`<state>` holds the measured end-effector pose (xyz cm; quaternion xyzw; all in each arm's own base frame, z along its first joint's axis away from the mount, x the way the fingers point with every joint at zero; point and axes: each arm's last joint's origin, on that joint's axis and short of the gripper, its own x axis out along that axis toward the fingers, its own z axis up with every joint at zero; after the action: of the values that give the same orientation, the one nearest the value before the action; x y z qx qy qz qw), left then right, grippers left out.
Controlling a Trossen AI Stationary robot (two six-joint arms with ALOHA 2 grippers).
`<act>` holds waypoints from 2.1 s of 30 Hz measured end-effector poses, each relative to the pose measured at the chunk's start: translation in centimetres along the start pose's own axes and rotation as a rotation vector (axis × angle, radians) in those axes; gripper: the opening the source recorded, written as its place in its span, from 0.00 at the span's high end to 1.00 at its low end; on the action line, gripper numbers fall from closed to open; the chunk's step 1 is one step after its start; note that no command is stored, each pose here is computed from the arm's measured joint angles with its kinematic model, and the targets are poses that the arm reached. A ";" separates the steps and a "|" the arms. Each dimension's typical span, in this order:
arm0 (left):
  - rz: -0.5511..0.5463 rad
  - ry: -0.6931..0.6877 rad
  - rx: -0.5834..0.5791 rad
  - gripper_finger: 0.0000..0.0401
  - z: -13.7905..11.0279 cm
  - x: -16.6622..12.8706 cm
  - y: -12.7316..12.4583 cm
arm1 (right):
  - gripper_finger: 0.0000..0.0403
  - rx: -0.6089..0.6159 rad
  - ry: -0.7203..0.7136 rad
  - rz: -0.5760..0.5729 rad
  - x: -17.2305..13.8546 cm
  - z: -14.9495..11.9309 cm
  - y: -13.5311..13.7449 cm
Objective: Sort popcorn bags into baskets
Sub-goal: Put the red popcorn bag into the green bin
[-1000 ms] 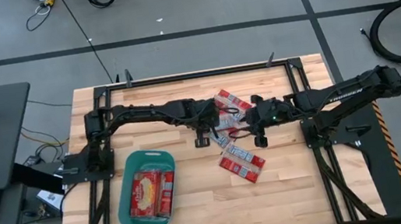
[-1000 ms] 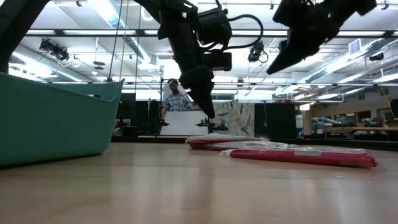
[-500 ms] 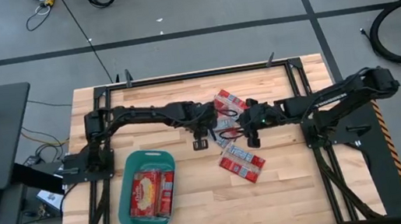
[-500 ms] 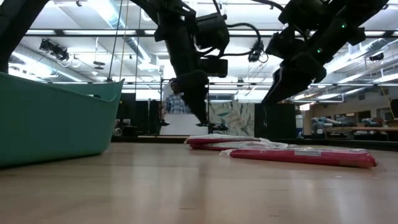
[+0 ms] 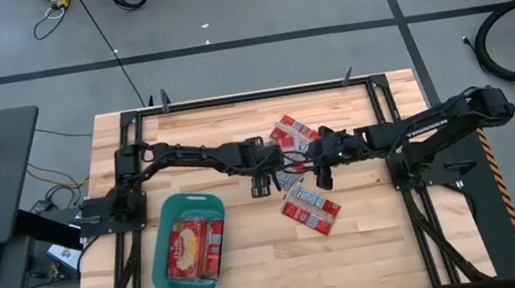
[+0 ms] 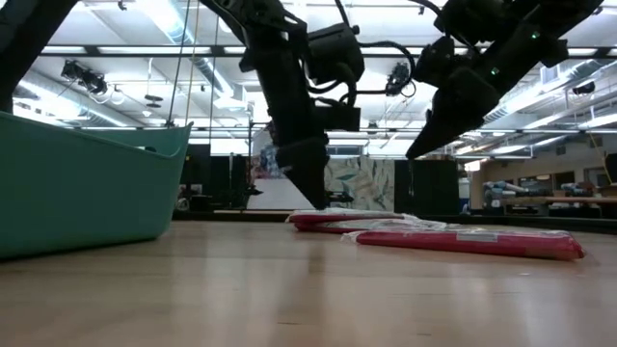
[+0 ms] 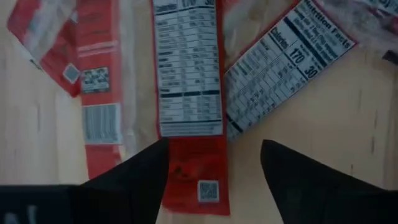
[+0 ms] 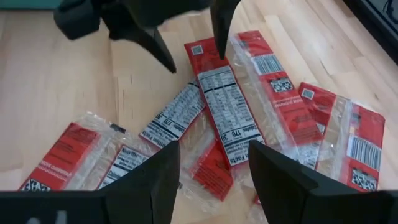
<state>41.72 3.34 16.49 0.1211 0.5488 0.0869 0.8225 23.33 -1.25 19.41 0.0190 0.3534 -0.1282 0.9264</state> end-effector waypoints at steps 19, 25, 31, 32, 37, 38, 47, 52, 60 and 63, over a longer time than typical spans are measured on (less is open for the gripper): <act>0.122 0.100 0.041 0.55 -0.8 2.7 -1.1 | 0.52 0.048 -0.041 0.065 -0.5 0.5 0.2; 0.116 0.085 -0.003 0.80 -0.7 2.7 -1.0 | 0.52 0.122 -0.033 0.149 -0.8 0.5 0.3; 0.048 0.087 -0.054 0.98 -0.7 2.2 -1.1 | 0.52 0.166 -0.032 0.206 -1.3 0.6 0.4; 0.036 0.089 -0.067 0.98 -0.7 1.9 -1.0 | 0.52 0.166 -0.032 0.212 -1.4 0.6 0.4; -0.050 0.108 -0.114 0.99 -0.4 -0.8 -0.4 | 0.52 0.170 -0.065 0.222 -2.6 0.9 0.2; -0.073 0.103 -0.133 0.99 -0.4 -1.7 -0.2 | 0.52 0.171 -0.074 0.223 -2.9 0.9 0.1; -0.223 -0.006 -0.445 0.99 -0.6 -10.6 1.9 | 0.52 0.180 -0.152 0.221 -5.7 1.2 -0.5; -0.280 -0.093 -0.603 0.99 -1.3 -15.8 2.4 | 0.52 0.187 -0.185 0.183 -6.8 1.1 -0.8; -0.408 -0.174 -0.769 0.99 -3.1 -22.8 0.7 | 0.52 0.188 -0.203 0.166 -7.5 1.1 -1.0; -0.449 -0.193 -0.809 0.99 -3.9 -25.0 -0.5 | 0.52 0.184 -0.189 0.166 -7.5 0.9 -1.1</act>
<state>28.51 -3.60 36.98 -0.3232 0.4047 0.1021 0.8493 18.27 -0.70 25.09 0.1208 0.2485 -0.0845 0.9574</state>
